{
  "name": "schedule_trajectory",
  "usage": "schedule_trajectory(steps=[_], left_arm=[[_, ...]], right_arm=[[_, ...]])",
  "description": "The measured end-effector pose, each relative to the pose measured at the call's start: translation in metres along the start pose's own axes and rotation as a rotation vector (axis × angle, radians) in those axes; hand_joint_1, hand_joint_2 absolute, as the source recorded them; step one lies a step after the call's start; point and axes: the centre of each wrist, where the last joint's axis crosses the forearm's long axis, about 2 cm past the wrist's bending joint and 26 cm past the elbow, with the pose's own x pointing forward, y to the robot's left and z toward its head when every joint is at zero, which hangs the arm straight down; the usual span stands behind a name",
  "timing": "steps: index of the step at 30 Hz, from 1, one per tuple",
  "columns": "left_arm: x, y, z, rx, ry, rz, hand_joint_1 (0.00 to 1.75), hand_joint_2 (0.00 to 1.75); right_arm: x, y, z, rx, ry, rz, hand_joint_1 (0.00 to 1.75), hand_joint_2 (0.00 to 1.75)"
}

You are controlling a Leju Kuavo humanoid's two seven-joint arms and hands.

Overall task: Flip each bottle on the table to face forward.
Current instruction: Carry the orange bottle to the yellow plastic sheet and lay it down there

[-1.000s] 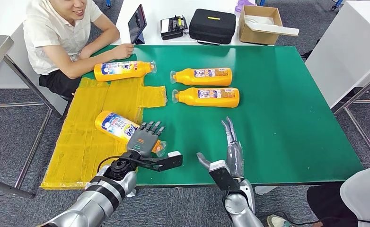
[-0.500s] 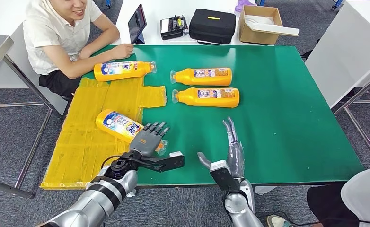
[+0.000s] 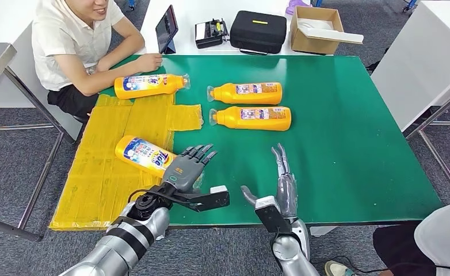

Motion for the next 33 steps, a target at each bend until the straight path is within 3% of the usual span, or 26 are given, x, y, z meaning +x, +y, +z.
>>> schedule_trajectory(steps=[12,20,25,29,33], left_arm=[[0.019,0.0,0.023,0.15,-0.117,0.191,0.0,1.75],[0.025,-0.007,0.042,0.222,-0.214,0.395,0.0,1.75],[0.027,-0.009,0.049,0.251,-0.235,0.455,0.0,1.75],[0.032,-0.013,0.06,0.322,-0.252,0.636,0.0,1.75],[0.039,-0.015,0.074,0.396,-0.237,0.806,0.0,1.75]], right_arm=[[-0.001,0.002,0.013,-0.011,0.034,-0.012,0.0,1.75],[0.004,0.003,0.016,-0.01,0.081,-0.29,0.0,1.75],[0.008,0.0,0.013,-0.032,0.078,-0.358,0.0,1.75],[0.017,-0.003,0.014,-0.085,0.099,-0.511,0.0,0.0],[0.031,-0.008,0.014,-0.141,0.12,-0.556,0.0,0.0]])
